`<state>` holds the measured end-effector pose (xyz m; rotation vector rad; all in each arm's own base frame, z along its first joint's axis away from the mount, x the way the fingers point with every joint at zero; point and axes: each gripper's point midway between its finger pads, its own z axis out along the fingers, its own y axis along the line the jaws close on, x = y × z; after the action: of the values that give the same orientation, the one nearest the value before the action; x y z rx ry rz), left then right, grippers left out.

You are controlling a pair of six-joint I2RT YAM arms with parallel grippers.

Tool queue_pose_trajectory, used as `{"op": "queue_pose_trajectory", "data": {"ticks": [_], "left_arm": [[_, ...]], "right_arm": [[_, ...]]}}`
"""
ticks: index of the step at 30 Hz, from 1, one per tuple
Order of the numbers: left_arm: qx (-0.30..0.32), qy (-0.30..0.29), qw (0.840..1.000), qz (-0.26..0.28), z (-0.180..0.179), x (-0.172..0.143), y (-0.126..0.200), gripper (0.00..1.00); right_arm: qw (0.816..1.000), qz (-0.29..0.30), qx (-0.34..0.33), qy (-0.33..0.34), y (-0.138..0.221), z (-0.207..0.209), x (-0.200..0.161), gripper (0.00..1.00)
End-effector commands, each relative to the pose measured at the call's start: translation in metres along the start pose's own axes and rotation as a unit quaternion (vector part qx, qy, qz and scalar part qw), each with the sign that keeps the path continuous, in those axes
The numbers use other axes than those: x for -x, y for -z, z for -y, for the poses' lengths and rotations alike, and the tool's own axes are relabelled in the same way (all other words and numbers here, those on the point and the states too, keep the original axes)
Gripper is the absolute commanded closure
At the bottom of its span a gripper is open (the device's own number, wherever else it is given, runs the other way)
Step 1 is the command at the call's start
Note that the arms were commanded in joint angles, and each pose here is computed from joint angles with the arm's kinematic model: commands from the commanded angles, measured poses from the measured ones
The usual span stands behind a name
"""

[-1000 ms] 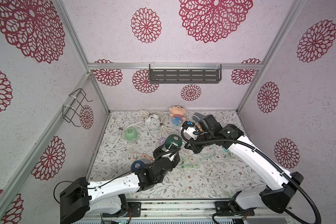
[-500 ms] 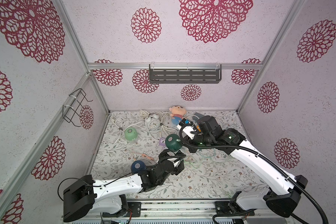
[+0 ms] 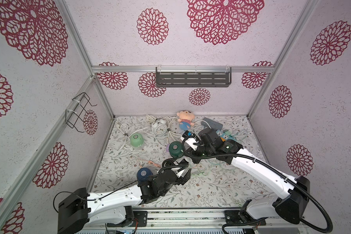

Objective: Charge the cordless meat grinders
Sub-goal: Insert the charging cable into the cordless meat grinder, then place the cordless meat grinder at the center of the board.

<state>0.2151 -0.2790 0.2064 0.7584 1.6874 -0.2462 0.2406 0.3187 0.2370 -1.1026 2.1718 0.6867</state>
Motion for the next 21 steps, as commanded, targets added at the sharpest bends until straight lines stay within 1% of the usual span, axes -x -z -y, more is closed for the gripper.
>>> {"op": "queue_pose_trajectory", "data": {"ticks": [1, 3, 5, 8, 10, 12, 15, 18, 21], "left_arm": [[0.022, 0.026, 0.999, -0.016, -0.014, -0.01, 0.023, 0.1], [0.043, 0.041, 0.998, -0.024, -0.027, -0.013, 0.036, 0.1], [0.082, 0.058, 0.995, -0.029, -0.047, -0.013, 0.048, 0.09], [0.159, 0.1, 0.981, -0.039, -0.083, -0.005, 0.064, 0.01], [0.187, 0.133, 0.972, -0.06, -0.103, -0.002, 0.07, 0.01], [0.212, 0.152, 0.963, -0.075, -0.119, -0.002, 0.074, 0.0], [0.232, 0.18, 0.953, -0.071, -0.137, 0.004, 0.079, 0.0], [0.228, 0.197, 0.952, -0.061, -0.146, 0.011, 0.078, 0.0], [0.234, 0.203, 0.949, -0.064, -0.156, 0.009, 0.078, 0.0]], "right_arm": [[0.999, 0.042, 0.017, -0.001, -0.003, -0.004, 0.021, 1.0], [0.999, 0.042, 0.023, -0.003, -0.012, -0.002, 0.023, 1.0], [0.999, 0.044, 0.032, -0.006, -0.022, -0.002, 0.026, 1.0], [0.998, 0.051, 0.046, -0.01, -0.039, -0.001, 0.035, 1.0], [0.997, 0.059, 0.057, -0.012, -0.051, -0.001, 0.043, 1.0], [0.995, 0.066, 0.069, -0.013, -0.061, -0.002, 0.053, 1.0], [0.993, 0.079, 0.082, -0.011, -0.075, -0.002, 0.07, 1.0], [0.992, 0.084, 0.09, -0.007, -0.088, 0.0, 0.084, 1.0], [0.991, 0.091, 0.096, -0.002, -0.102, 0.003, 0.095, 1.0]]}}
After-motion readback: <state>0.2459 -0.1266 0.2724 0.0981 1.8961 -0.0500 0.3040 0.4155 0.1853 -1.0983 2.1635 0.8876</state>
